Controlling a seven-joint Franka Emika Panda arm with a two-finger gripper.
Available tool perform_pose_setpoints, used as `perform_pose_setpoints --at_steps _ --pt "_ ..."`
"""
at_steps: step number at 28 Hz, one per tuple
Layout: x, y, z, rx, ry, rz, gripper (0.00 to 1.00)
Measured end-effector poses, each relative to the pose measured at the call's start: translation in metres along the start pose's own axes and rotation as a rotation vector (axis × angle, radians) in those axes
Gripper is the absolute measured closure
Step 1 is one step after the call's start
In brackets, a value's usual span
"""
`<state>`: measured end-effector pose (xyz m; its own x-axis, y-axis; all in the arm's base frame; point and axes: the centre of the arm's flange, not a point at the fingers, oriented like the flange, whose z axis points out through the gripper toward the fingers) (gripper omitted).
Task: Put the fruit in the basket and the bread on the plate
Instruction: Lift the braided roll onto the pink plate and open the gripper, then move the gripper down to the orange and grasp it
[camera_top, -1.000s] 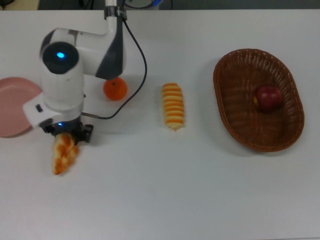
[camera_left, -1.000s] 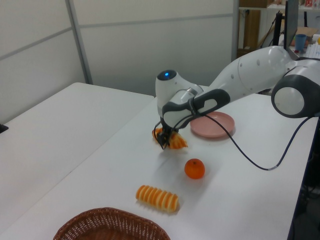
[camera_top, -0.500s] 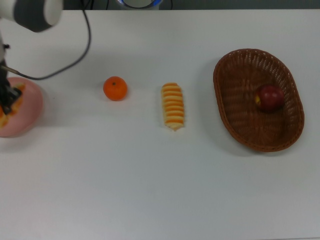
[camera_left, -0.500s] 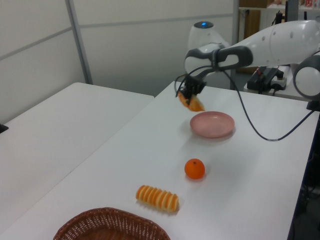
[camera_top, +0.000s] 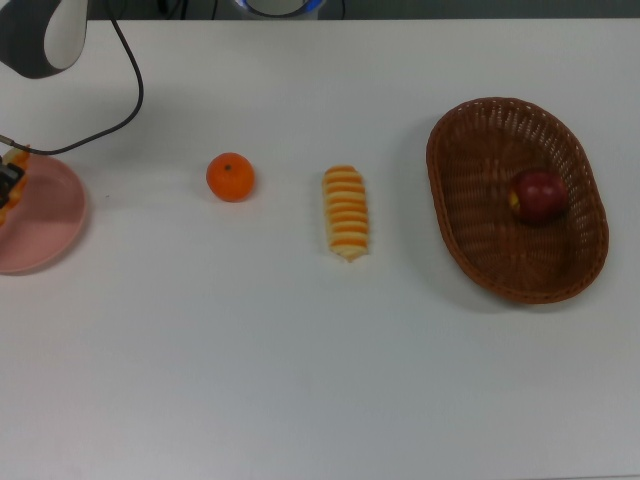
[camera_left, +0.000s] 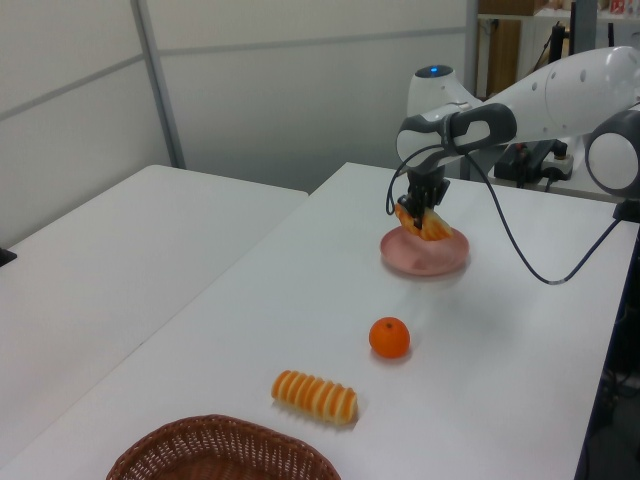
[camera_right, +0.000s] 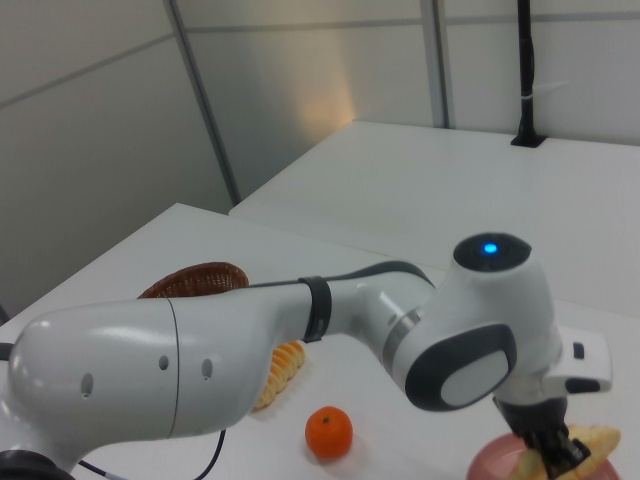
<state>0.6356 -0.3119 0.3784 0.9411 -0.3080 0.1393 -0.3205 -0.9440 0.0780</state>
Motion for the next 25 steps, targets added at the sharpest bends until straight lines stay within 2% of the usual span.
perform_pose_setpoints --at_steps 3,5,11,12,15,18,24,25 --pt "-0.005 0.001 0.012 -0.012 -0.025 -0.022 0.82" --pt "-0.008 0.001 0.017 -0.019 -0.036 -0.030 0.77" --pt "-0.011 0.014 0.019 -0.037 -0.044 -0.023 0.56" --pt "-0.011 0.017 0.019 -0.039 -0.042 -0.025 0.49" --pt "-0.010 0.020 0.014 -0.042 -0.035 -0.034 0.41" --pt "-0.009 0.024 0.001 -0.046 -0.017 -0.040 0.25" --pt "-0.007 0.022 -0.027 -0.044 0.022 -0.043 0.03" --pt "-0.007 0.018 -0.032 -0.040 0.024 -0.046 0.01"
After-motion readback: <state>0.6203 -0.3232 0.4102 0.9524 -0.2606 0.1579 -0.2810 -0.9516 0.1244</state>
